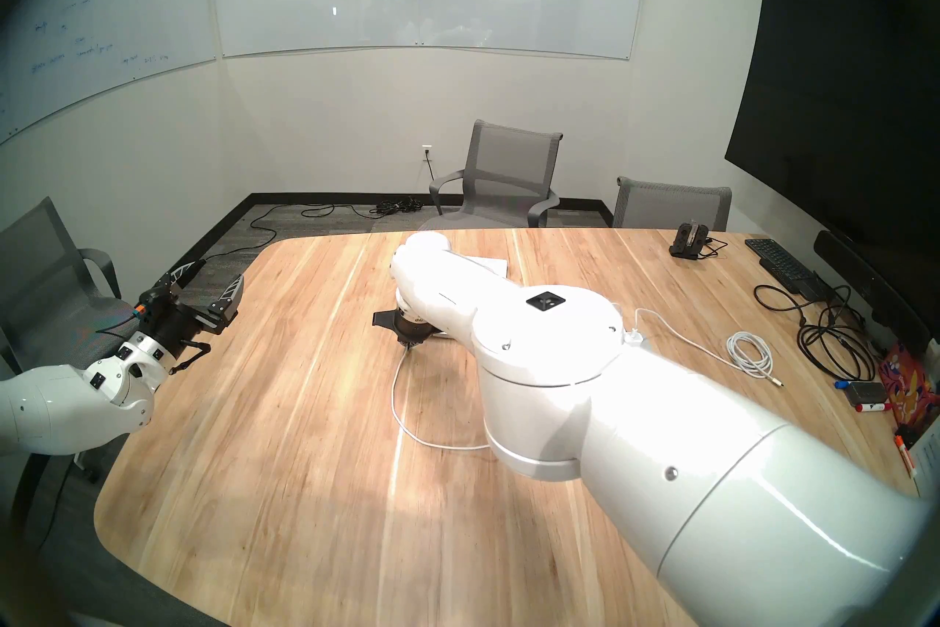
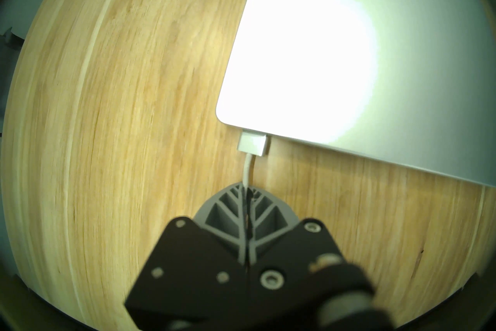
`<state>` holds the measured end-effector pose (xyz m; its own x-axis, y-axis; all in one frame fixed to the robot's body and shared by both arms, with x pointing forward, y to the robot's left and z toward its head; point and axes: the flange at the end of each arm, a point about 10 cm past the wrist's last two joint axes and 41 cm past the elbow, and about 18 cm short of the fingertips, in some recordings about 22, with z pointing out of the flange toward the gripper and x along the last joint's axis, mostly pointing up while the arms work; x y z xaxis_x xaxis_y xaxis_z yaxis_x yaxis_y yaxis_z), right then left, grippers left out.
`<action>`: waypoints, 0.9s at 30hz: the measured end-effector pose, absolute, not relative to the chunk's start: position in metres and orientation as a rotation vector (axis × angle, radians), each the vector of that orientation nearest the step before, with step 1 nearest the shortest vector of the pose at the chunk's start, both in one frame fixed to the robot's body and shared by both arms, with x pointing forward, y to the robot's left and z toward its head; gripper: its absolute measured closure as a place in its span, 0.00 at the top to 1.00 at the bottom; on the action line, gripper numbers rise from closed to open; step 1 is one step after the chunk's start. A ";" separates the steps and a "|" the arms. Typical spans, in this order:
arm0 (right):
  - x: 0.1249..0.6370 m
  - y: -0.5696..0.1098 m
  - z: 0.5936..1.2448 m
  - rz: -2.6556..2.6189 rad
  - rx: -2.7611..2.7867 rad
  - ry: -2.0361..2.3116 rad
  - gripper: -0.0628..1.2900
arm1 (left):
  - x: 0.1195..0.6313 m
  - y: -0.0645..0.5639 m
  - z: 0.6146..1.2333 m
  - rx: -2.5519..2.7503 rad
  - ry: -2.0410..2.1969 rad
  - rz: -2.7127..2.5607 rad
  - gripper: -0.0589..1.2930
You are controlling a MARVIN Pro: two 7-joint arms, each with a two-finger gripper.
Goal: Plug the charging cable into the port of a MacBook
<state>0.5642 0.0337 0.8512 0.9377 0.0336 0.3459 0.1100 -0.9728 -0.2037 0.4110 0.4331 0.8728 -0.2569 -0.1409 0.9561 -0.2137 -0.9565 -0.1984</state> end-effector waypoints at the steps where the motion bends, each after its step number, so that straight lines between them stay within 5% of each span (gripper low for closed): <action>1: 0.564 0.033 0.851 -0.508 -2.872 -0.106 0.03 | 0.411 0.433 0.873 1.886 -0.451 2.412 0.98; 27: 0.566 0.030 0.847 -0.545 -2.876 -0.105 0.03 | 0.411 0.433 0.873 1.886 -0.451 2.412 0.98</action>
<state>0.5658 0.0300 0.8465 0.9289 0.0304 0.3690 0.1087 -0.9751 -0.1935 0.4110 0.4331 0.8728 -0.2569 -0.1409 0.9561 -0.2137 -0.9565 -0.1984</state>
